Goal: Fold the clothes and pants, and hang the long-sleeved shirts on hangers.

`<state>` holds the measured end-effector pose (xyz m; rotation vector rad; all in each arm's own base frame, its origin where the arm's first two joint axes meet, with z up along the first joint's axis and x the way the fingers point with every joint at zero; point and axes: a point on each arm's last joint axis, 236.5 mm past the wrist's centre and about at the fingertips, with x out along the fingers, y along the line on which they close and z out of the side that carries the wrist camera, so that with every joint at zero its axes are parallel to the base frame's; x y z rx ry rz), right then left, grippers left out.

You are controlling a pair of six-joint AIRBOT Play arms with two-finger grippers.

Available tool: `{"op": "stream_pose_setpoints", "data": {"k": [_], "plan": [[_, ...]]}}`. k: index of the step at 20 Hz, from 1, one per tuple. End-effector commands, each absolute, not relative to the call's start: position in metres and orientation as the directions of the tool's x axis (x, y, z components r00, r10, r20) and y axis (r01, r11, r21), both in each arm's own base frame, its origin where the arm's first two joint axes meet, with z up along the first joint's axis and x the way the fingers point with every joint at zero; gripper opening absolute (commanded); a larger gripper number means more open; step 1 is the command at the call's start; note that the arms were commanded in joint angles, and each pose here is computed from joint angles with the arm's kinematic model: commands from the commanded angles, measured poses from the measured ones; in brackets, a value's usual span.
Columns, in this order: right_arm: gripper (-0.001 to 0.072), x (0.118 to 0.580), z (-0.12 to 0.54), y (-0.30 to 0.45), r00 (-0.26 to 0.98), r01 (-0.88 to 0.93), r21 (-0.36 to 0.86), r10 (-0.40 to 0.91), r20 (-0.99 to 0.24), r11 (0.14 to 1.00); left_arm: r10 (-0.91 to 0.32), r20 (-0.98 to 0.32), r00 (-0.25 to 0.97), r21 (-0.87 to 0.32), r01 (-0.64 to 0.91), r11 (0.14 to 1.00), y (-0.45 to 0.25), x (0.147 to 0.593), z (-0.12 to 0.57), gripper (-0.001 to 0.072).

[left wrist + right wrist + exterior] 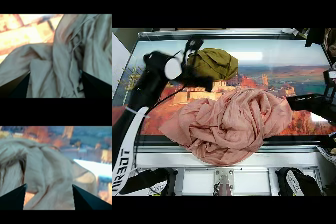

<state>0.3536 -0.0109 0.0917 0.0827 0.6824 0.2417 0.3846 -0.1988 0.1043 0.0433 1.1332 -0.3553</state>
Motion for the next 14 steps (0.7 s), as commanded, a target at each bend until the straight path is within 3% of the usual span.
{"op": "stream_pose_setpoints", "data": {"k": [1, 8, 11, 14], "plan": [[0.0608, 0.338, 0.054, -0.011, 0.676, -0.125, 0.239, 0.259, -0.690, 0.963, -0.201, -0.958, 0.206, -0.180, 0.116, 0.977, -0.128, 0.332, 0.036, 0.0699], [0.0608, 0.328, -0.005, -0.033, 0.530, 0.139, 0.327, 0.209, -0.822, 0.935, -0.264, -0.964, 0.035, -0.266, -0.175, 0.948, -0.085, 0.246, -0.071, 0.0699], [0.0609, 0.316, -0.034, -0.044, 0.435, 0.247, 0.308, 0.179, -0.883, 0.919, -0.300, -0.953, 0.038, -0.300, -0.224, 0.927, -0.091, 0.239, -0.087, 0.0699], [0.0609, 0.307, -0.062, -0.037, 0.336, 0.291, 0.331, 0.228, -0.914, 0.898, -0.295, -0.954, 0.055, -0.300, -0.215, 0.929, -0.093, 0.240, -0.092, 0.0699]]}}
